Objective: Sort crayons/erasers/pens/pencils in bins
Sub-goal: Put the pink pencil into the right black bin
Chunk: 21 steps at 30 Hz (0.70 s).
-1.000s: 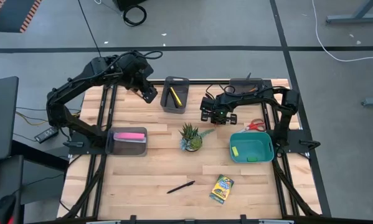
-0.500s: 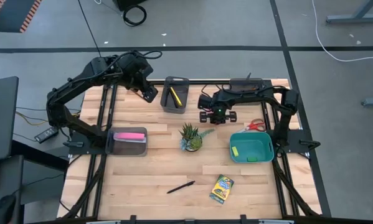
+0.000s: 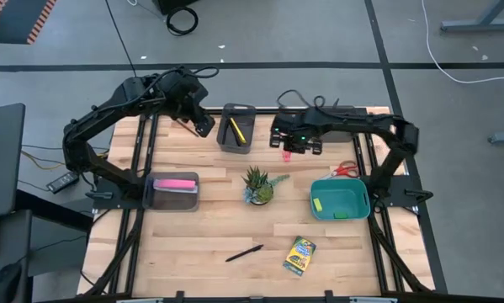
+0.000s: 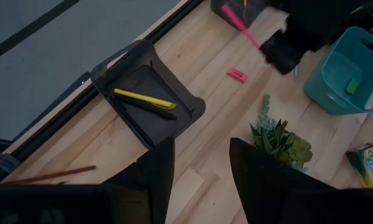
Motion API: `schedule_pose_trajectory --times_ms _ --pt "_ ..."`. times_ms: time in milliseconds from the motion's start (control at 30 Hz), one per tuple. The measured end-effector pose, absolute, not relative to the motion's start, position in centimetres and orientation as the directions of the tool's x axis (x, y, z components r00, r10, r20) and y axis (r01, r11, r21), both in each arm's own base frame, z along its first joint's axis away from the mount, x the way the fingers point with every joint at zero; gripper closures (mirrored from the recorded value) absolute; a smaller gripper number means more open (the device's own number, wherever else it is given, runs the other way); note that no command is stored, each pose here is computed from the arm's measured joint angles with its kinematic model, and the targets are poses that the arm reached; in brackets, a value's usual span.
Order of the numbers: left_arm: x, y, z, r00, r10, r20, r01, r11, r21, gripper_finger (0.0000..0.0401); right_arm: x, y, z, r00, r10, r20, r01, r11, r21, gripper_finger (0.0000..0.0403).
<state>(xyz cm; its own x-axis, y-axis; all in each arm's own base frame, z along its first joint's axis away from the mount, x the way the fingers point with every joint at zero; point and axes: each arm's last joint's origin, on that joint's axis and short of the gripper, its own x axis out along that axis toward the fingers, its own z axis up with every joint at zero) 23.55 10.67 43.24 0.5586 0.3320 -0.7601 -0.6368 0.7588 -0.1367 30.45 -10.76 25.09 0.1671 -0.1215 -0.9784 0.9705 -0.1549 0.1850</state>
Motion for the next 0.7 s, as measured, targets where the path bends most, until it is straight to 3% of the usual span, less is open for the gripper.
schedule_pose_trajectory --times_ms 200,367,600,700 --pt "23.6 10.7 43.3 0.561 0.333 -0.758 -0.612 0.783 -0.109 0.0239 26.9 -10.4 27.0 0.181 -0.224 -0.958 0.886 -0.386 0.258 0.0362" --pt "23.6 10.7 43.3 0.561 0.333 -0.758 -0.587 0.806 -0.080 0.0239 23.1 -11.2 26.2 0.205 -0.268 -0.941 0.772 -0.546 0.324 0.0361" --pt "23.4 10.6 43.1 0.544 0.325 -0.773 -0.568 0.821 -0.054 0.0239 19.6 -12.7 24.5 0.346 -0.402 -0.847 0.517 -0.672 0.530 0.0361" --pt "23.3 10.5 43.0 0.531 0.319 -0.785 -0.558 0.829 -0.040 0.0239 18.6 -13.0 24.0 0.345 -0.419 -0.840 0.468 -0.699 0.540 0.0361"
